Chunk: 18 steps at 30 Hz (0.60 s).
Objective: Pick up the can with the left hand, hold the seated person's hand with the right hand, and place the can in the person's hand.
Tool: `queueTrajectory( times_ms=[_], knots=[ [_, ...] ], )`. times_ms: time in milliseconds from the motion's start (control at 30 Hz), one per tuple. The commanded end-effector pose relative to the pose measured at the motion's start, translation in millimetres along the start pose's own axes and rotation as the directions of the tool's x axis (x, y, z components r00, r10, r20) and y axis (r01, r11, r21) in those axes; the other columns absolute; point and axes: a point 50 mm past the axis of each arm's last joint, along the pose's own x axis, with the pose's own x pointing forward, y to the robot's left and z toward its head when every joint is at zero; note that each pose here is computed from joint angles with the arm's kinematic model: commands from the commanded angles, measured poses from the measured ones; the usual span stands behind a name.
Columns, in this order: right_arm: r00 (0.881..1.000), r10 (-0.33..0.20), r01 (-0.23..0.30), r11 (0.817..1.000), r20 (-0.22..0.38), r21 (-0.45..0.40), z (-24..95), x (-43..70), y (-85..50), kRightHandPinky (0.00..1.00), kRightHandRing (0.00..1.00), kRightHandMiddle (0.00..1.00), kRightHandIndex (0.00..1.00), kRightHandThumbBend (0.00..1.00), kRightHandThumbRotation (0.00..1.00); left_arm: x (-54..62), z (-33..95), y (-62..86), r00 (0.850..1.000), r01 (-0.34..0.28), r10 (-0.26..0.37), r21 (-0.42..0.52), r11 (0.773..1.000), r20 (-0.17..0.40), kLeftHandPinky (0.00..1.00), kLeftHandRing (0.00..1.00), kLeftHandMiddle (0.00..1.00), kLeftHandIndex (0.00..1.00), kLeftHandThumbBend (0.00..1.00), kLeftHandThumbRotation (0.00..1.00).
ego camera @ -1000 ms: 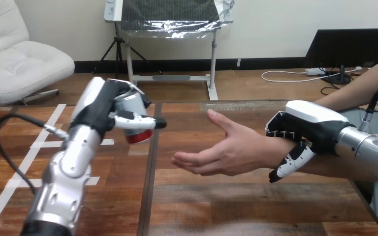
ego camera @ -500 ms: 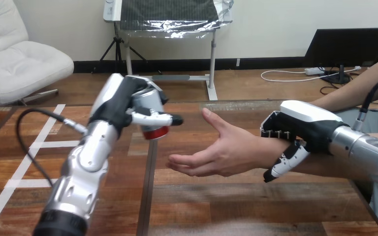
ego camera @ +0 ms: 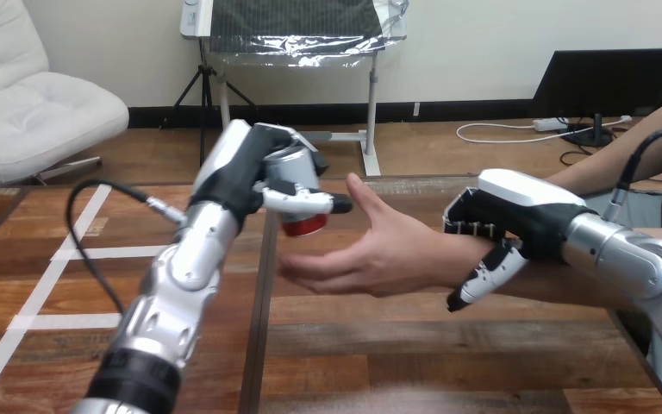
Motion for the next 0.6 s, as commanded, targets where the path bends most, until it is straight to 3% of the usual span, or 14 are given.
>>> queueTrajectory(
  times_ms=[0, 567],
  knots=[
    [0.999, -0.027, 0.026, 0.999, 0.047, 0.035, 14.5, 7.6, -6.3, 0.35, 0.38, 0.42, 0.41, 0.79, 0.13, 17.4, 40.2, 8.2, 0.990, -0.042, 0.040, 0.009, 0.999, 0.137, 0.32, 0.36, 0.40, 0.41, 0.81, 0.00],
    [0.997, -0.042, 0.039, 0.998, 0.059, 0.049, 19.2, 8.2, -6.8, 0.35, 0.38, 0.42, 0.41, 0.79, 0.14, 22.5, 51.2, -17.3, 0.986, 0.012, -0.006, -0.034, 0.999, 0.165, 0.31, 0.34, 0.39, 0.40, 0.79, 0.00]
  ],
)
